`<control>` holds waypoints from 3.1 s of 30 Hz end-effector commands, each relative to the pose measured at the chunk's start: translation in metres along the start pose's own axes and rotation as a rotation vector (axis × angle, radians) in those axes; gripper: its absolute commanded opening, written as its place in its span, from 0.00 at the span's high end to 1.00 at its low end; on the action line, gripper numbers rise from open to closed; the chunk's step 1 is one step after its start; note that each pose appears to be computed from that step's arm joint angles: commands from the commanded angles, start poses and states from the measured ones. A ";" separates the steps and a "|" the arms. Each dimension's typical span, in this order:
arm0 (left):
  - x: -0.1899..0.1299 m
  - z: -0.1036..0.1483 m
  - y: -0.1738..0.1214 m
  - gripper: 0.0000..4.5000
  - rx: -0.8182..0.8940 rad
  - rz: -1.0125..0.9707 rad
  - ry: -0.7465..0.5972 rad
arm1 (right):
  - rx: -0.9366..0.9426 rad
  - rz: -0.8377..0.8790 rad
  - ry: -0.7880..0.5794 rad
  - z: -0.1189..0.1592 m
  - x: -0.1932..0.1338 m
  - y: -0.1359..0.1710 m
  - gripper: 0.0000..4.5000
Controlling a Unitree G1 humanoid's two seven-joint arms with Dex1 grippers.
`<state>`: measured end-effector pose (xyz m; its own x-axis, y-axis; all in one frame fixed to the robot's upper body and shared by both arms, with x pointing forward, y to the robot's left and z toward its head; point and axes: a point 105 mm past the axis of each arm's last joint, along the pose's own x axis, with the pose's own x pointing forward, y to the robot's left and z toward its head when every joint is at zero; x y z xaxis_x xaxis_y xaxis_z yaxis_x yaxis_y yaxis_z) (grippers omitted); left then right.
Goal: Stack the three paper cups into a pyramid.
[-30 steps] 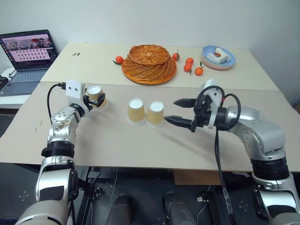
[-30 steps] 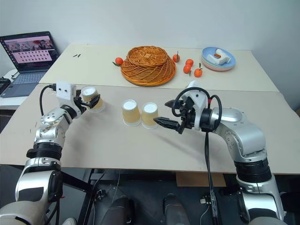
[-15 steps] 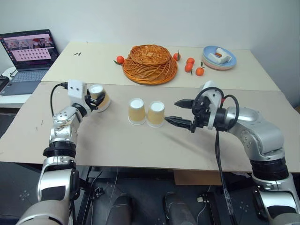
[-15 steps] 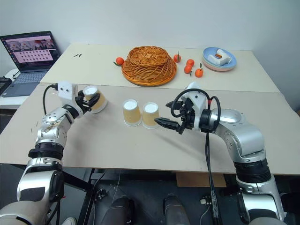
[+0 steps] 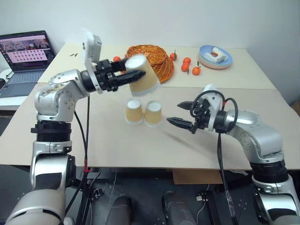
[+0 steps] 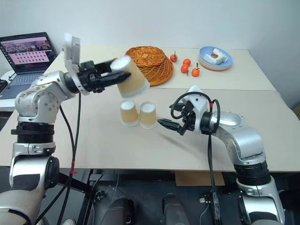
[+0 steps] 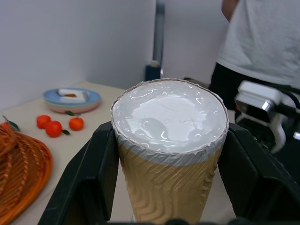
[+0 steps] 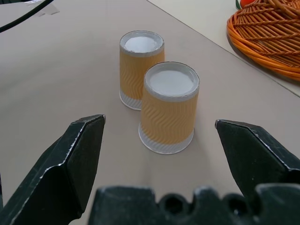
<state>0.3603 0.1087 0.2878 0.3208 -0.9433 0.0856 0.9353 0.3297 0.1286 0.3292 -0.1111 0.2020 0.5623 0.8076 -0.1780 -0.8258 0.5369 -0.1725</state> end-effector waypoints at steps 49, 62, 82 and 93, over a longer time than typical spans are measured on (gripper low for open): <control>0.012 0.013 0.015 0.03 0.106 0.032 0.005 | -0.020 -0.084 -0.065 0.007 -0.012 -0.005 0.00; -0.037 0.059 0.040 0.03 0.154 0.396 -0.182 | -0.027 -0.072 -0.069 0.006 -0.009 -0.005 0.00; -0.281 -0.097 0.044 0.03 0.024 1.763 0.035 | 0.040 -1.089 0.228 -0.096 -0.059 -0.142 0.00; -0.285 -0.116 0.042 0.03 0.029 1.795 0.037 | 0.226 -1.115 0.003 -0.101 -0.054 -0.134 0.00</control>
<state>0.3249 0.3849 0.1378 0.8454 0.5327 0.0387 -0.5288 0.8450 -0.0801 0.4153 -0.2437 0.1203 0.9847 -0.1319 -0.1140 0.1209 0.9877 -0.0989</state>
